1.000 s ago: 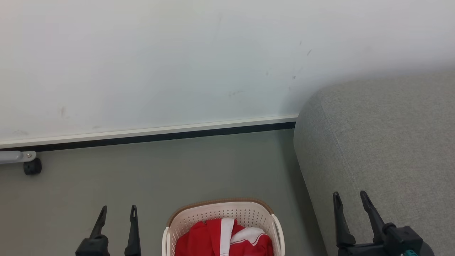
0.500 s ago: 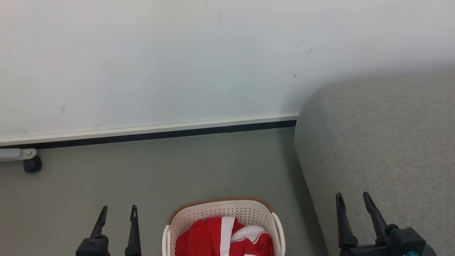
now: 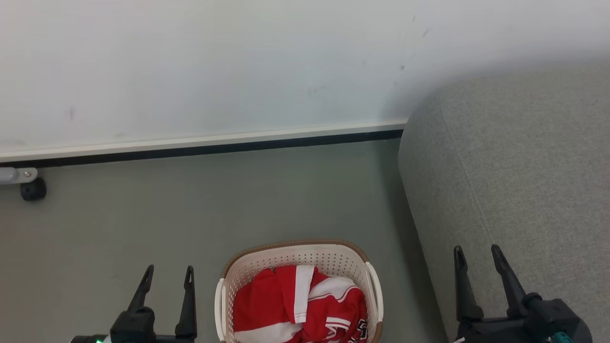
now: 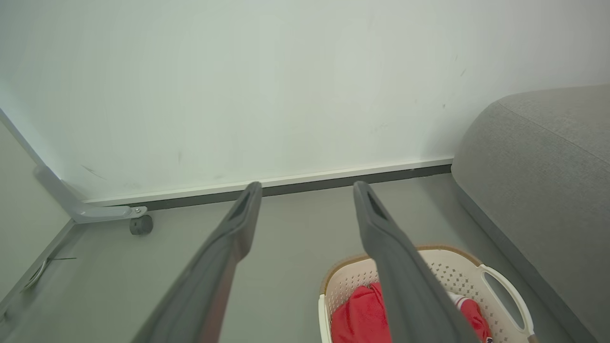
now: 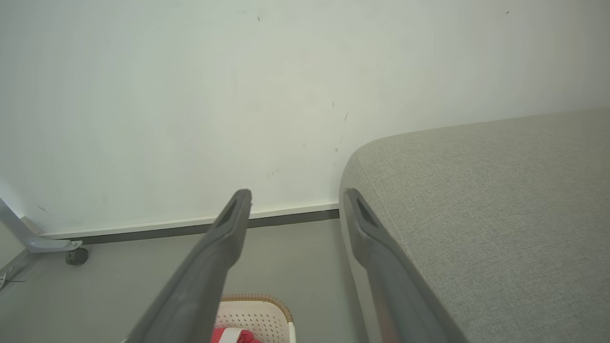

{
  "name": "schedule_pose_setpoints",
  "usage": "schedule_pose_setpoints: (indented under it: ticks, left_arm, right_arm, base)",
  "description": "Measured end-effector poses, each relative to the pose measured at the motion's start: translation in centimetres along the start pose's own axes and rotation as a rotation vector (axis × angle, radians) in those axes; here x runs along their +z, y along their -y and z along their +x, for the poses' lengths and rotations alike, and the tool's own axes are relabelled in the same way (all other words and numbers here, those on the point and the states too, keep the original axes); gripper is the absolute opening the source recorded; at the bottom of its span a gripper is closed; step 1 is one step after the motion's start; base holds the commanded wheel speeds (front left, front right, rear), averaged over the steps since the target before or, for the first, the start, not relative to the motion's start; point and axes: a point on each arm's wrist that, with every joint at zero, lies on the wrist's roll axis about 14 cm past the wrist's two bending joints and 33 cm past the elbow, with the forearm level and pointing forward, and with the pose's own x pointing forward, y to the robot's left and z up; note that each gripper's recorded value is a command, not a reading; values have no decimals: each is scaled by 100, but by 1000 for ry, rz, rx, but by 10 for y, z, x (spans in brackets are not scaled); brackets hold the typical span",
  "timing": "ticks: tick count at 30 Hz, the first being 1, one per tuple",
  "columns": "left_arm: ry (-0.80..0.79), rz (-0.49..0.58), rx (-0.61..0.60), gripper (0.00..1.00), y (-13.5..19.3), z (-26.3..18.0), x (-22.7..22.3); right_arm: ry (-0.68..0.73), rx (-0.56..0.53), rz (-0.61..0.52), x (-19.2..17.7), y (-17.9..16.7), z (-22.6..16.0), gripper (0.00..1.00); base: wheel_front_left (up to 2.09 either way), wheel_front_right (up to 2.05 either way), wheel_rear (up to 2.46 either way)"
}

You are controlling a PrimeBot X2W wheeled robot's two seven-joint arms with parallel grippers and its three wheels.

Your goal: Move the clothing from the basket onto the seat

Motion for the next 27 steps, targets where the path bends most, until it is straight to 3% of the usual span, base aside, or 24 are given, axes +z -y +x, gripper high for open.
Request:
schedule_pose_setpoints:
  ticks: [9,27]
  left_arm:
    - [-71,14,-114,100,28,27,-25]
    - [-388,64,-340,100,85,73,-139]
  right_arm:
    - [-15,-20,-25,-9,8,22,100]
    - [-36,-42,-51,-34,17,68,100]
  base:
    - [0,0,0]
    - [0,0,0]
